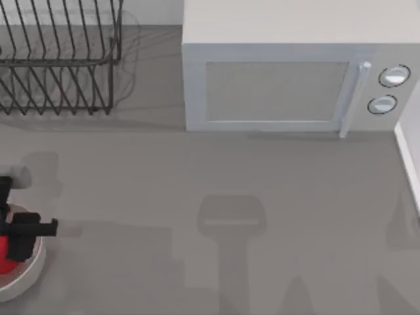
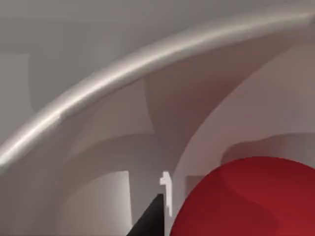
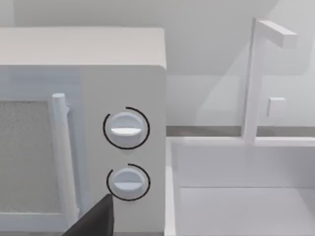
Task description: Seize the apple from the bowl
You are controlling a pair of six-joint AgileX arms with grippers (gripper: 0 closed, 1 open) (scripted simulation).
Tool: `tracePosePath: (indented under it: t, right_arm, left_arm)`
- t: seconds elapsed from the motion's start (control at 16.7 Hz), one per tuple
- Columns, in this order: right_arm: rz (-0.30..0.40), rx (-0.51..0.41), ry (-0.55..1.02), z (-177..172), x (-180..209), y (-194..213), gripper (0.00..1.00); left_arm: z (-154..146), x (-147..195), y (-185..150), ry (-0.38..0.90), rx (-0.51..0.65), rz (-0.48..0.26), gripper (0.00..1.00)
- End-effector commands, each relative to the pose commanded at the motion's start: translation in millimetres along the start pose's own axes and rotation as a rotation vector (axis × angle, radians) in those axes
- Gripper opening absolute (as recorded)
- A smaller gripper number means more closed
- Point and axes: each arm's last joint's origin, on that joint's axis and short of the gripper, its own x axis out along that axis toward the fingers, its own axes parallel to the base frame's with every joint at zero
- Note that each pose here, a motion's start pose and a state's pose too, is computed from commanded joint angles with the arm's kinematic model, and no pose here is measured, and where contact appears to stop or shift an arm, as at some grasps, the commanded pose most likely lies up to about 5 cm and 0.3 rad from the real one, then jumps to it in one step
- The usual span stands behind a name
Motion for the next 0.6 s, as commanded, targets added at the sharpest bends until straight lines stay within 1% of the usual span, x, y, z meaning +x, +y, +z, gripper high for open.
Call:
tracePosePath:
  t: [0.12, 0.24, 0.42, 0.6]
  right_arm:
    - [0.0, 0.0, 0.0, 0.0, 0.0, 0.0, 1.0]
    - [0.0, 0.0, 0.0, 0.0, 0.0, 0.0, 1.0]
    - [0.0, 0.0, 0.0, 0.0, 0.0, 0.0, 1.0]
    - [0.0, 0.0, 0.0, 0.0, 0.0, 0.0, 1.0]
  left_arm:
    - [10.0, -15.1, 0.2, 0.006, 0.0, 0.0, 0.0]
    - [23.0, -40.9, 0.4, 0.011, 0.0, 0.0, 0.0]
    - [36.7, -97.7, 0.8, 0.025, 0.0, 0.0, 0.0]
    - [33.5, -160.7, 0.8, 0.036, 0.001, 0.0, 0.0]
